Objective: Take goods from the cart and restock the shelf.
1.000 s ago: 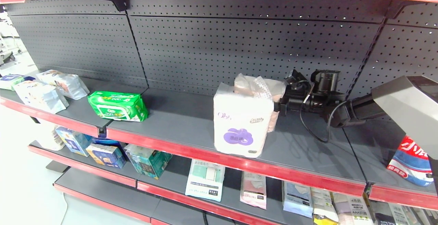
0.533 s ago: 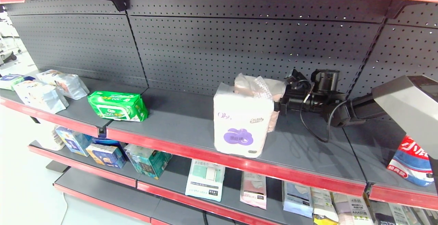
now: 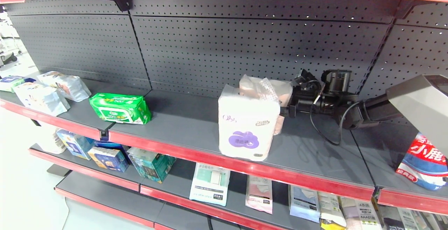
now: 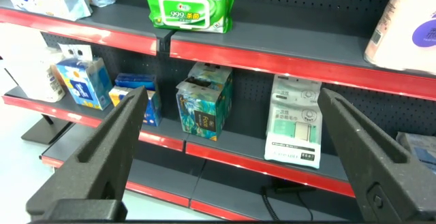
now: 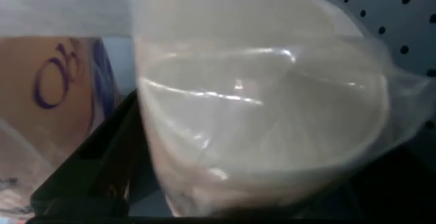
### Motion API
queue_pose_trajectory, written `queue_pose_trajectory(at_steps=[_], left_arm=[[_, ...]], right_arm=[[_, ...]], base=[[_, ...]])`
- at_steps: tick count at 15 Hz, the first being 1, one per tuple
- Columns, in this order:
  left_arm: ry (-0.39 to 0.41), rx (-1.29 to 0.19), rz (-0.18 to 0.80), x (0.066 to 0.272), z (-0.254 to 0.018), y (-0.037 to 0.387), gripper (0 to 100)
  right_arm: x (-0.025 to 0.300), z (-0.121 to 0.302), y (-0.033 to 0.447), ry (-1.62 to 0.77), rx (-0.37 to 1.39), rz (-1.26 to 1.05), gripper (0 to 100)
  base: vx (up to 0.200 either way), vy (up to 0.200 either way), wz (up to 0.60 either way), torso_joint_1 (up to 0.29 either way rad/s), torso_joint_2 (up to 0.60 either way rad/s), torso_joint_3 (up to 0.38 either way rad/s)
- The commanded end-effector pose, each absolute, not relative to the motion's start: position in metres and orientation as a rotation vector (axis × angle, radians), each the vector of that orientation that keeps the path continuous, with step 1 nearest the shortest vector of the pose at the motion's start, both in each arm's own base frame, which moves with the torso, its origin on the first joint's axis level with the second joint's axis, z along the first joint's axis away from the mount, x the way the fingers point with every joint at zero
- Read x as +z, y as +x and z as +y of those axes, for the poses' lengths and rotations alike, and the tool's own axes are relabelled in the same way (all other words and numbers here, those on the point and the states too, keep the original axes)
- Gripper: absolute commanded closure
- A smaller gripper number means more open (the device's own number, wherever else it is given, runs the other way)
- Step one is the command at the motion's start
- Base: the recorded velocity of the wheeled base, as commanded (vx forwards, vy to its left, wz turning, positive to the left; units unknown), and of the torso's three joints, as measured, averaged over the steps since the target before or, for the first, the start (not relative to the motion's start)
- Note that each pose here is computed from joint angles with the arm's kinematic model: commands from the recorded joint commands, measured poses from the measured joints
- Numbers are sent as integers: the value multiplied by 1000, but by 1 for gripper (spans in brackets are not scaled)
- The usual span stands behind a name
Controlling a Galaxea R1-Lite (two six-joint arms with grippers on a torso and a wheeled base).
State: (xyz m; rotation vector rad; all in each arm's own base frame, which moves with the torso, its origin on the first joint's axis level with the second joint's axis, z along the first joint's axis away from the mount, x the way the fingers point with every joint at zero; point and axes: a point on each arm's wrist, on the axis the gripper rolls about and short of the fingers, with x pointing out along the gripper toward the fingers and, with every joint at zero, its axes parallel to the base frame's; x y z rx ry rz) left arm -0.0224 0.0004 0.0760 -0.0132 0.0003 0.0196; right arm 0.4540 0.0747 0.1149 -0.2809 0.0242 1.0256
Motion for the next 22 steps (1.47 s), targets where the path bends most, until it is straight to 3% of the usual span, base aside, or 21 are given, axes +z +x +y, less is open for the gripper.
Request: queue_pose_trajectory(at_steps=[1,9,15,20,22], left_arm=[[-14,20,0,76,0,-22,0],[-14,18,0,76,0,-22,0],[-14,20,0,76,0,-22,0],[-14,20,0,76,0,-22,0],[-14,20,0,76,0,-22,0]], right_arm=[[124,72,446,-283,1021,19,0],[127,31,399,-254,917,127,0],[151,14,359,-263,822,132,0],[179,7,321,-268,624,137,0],[195,6,297,-220,454,145,0]], base=[[0,0,0,0,0,0],[0,0,0,0,0,0],[0,0,0,0,0,0],[0,0,0,0,0,0],[0,0,0,0,0,0]])
